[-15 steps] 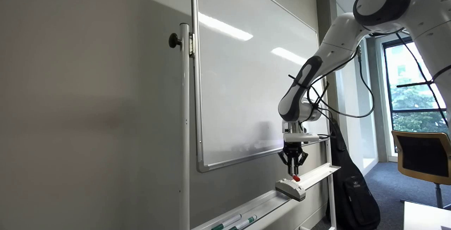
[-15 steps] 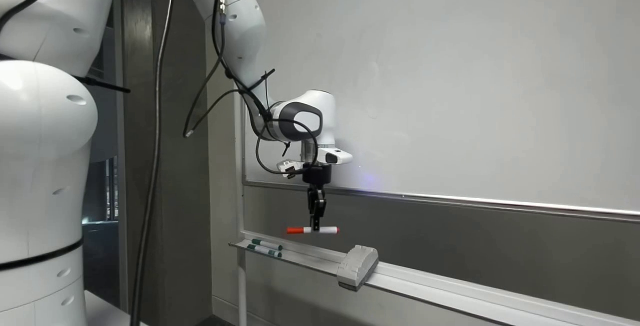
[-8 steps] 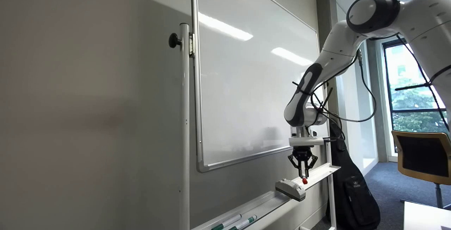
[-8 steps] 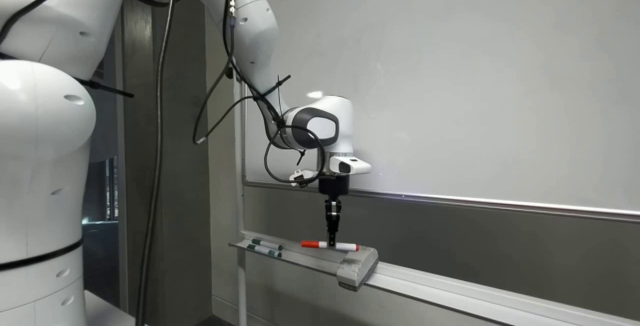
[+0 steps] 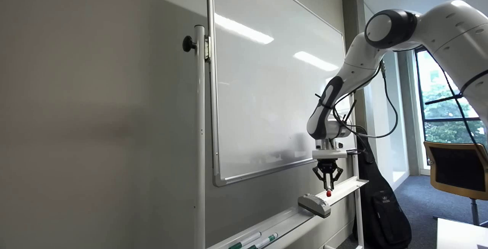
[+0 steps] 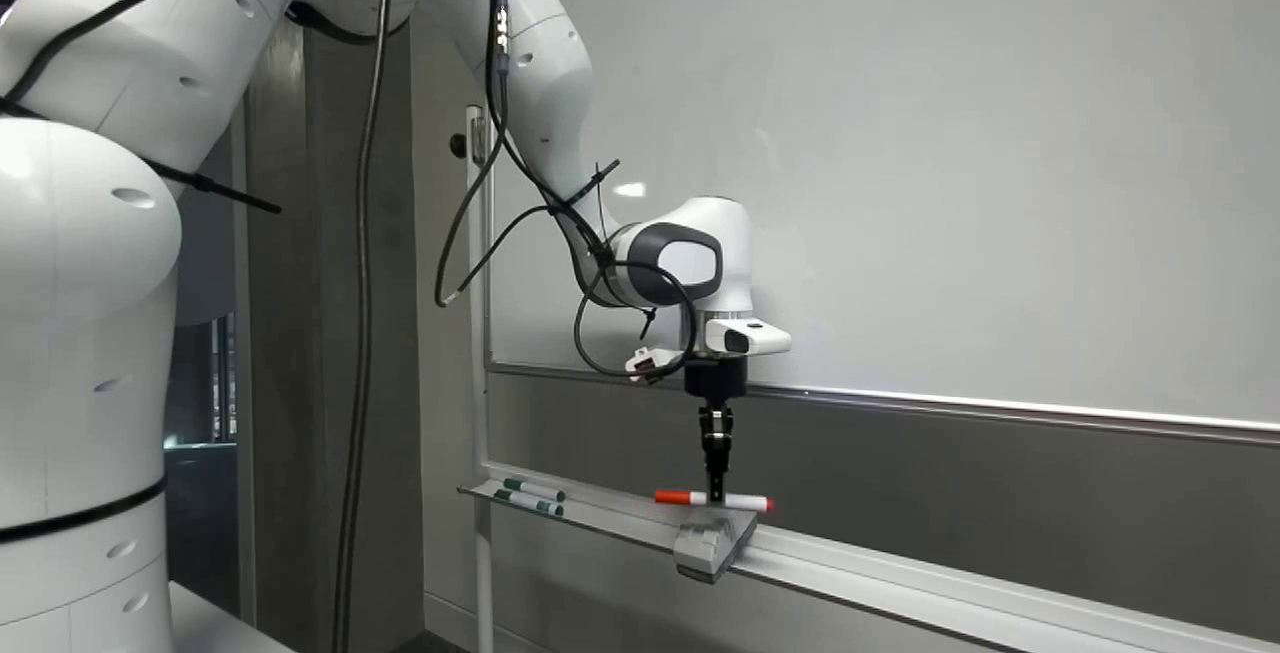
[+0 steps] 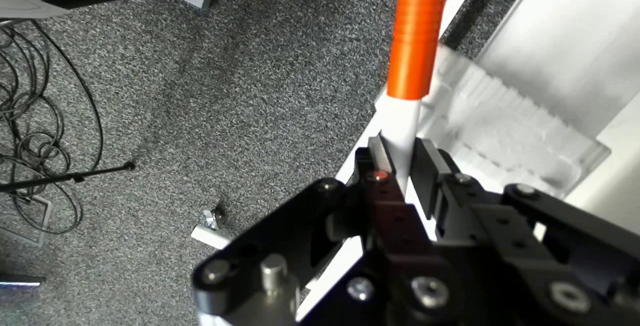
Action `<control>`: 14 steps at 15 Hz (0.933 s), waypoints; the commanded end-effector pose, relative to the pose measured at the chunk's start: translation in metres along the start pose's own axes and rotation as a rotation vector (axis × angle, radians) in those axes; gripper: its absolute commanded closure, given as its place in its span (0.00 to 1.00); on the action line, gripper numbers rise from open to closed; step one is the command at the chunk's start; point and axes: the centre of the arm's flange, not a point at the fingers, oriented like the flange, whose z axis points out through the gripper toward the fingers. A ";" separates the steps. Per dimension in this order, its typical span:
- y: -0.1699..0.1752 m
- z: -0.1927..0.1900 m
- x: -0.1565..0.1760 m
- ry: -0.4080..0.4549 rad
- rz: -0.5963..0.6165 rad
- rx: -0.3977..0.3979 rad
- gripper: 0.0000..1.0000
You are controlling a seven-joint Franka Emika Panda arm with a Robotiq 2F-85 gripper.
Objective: Move the marker to the right
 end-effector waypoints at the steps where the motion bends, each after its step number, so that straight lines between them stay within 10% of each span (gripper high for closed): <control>1: 0.011 -0.018 0.038 -0.013 0.058 0.024 0.95; 14: -0.001 0.021 0.102 -0.055 0.194 0.029 0.95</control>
